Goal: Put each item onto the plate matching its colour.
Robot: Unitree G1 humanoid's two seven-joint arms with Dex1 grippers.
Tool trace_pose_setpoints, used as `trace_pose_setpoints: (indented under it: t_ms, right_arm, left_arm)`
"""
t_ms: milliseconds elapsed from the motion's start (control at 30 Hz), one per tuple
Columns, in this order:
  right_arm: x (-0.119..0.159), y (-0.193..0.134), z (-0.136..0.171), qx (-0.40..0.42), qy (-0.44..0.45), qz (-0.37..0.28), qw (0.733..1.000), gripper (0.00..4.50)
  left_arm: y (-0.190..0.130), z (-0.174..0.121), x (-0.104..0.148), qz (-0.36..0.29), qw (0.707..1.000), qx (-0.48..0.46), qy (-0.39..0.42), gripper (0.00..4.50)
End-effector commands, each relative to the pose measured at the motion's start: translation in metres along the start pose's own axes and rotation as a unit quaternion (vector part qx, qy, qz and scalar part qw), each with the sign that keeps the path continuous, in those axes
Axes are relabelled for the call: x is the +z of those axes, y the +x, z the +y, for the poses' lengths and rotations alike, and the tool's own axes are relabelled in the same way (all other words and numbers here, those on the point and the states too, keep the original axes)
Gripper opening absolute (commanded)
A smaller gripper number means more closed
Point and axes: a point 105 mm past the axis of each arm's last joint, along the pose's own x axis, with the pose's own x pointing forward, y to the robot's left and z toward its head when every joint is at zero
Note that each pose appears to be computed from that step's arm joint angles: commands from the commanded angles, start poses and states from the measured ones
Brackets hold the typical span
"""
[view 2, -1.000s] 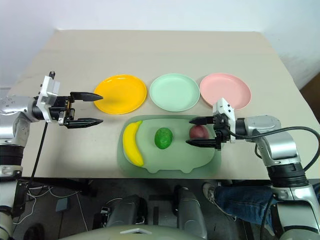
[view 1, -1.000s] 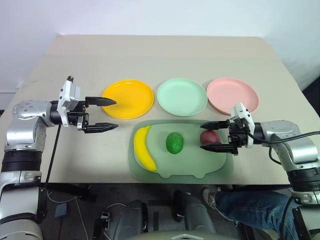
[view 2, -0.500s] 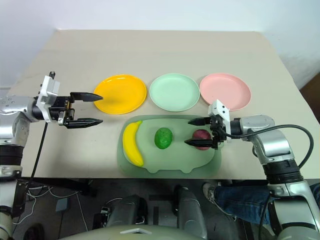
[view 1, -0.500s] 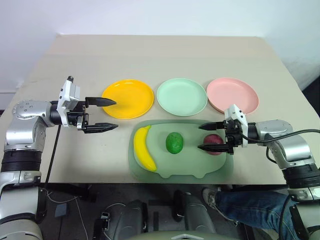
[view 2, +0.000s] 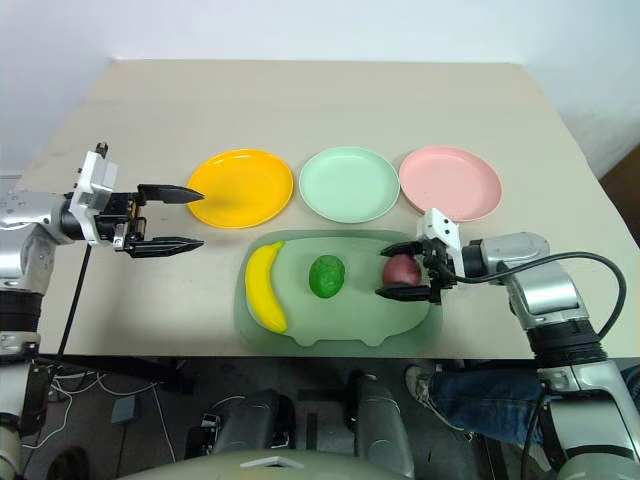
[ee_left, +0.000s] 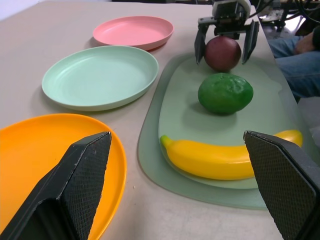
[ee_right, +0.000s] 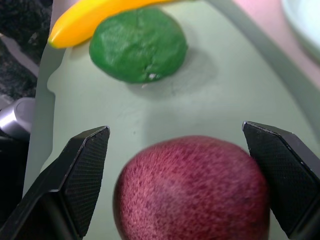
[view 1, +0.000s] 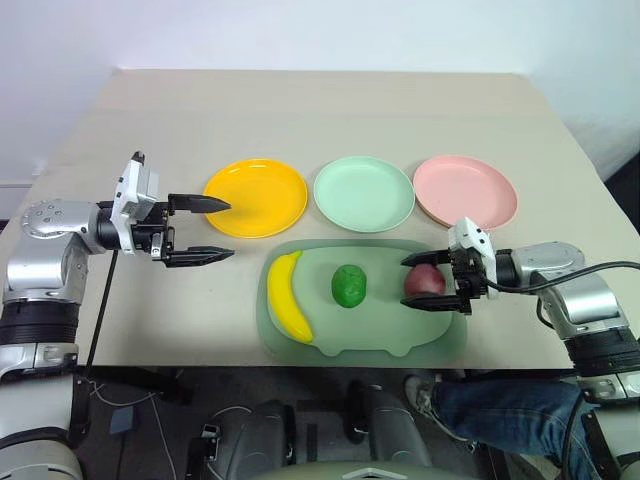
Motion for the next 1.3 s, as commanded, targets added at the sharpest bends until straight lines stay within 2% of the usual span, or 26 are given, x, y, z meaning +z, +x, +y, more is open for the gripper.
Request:
trace_pose_setpoints:
  t_ms: [33, 167, 200, 300, 333, 500, 600, 900, 1033, 1133, 1300]
  right_arm:
    - [-0.006, 0.001, -0.003, -0.011, -0.028, 0.022, 0.999, 4.50]
    - [-0.003, 0.004, -0.006, -0.011, -0.033, 0.016, 0.999, 4.50]
    - [-0.005, 0.004, -0.008, -0.014, -0.035, 0.021, 0.999, 4.09]
    - [0.002, 0.001, -0.014, -0.022, -0.031, 0.008, 0.999, 3.39]
    - [0.004, 0.000, -0.016, -0.026, -0.032, 0.006, 0.999, 3.36]
    - [0.019, -0.004, -0.022, -0.028, -0.036, -0.009, 0.999, 3.33]
    - [0.033, -0.008, -0.031, -0.046, -0.040, -0.031, 0.998, 3.33]
    - [0.073, -0.021, -0.063, -0.120, -0.049, -0.105, 0.986, 3.33]
    - [0.080, -0.026, -0.069, -0.129, -0.067, -0.098, 0.985, 3.33]
    - [0.076, -0.037, -0.085, -0.174, -0.073, -0.081, 0.979, 3.33]
    - [0.077, -0.060, -0.120, -0.288, -0.079, -0.075, 0.951, 3.33]
  left_arm:
    - [-0.005, 0.001, 0.016, -0.007, 1.000, 0.002, 0.025, 4.44]
    - [-0.003, -0.002, 0.012, -0.007, 1.000, -0.004, 0.017, 4.44]
    - [-0.002, -0.004, 0.012, -0.007, 1.000, -0.006, 0.016, 4.50]
    - [0.007, -0.005, 0.005, -0.028, 1.000, -0.002, 0.007, 4.50]
    - [0.011, -0.005, 0.004, -0.034, 0.999, 0.000, 0.005, 4.50]
    - [0.034, -0.019, -0.001, -0.069, 0.997, -0.018, -0.013, 4.50]
    - [0.036, -0.022, -0.008, -0.064, 0.998, -0.016, -0.023, 4.50]
    - [0.045, -0.023, -0.008, -0.085, 0.996, -0.012, -0.027, 4.50]
    - [0.061, -0.031, -0.012, -0.093, 0.994, -0.038, -0.034, 4.50]
    - [0.059, -0.031, -0.012, -0.090, 0.995, -0.037, -0.034, 4.50]
    - [0.055, -0.033, -0.014, -0.085, 0.995, -0.035, -0.038, 4.50]
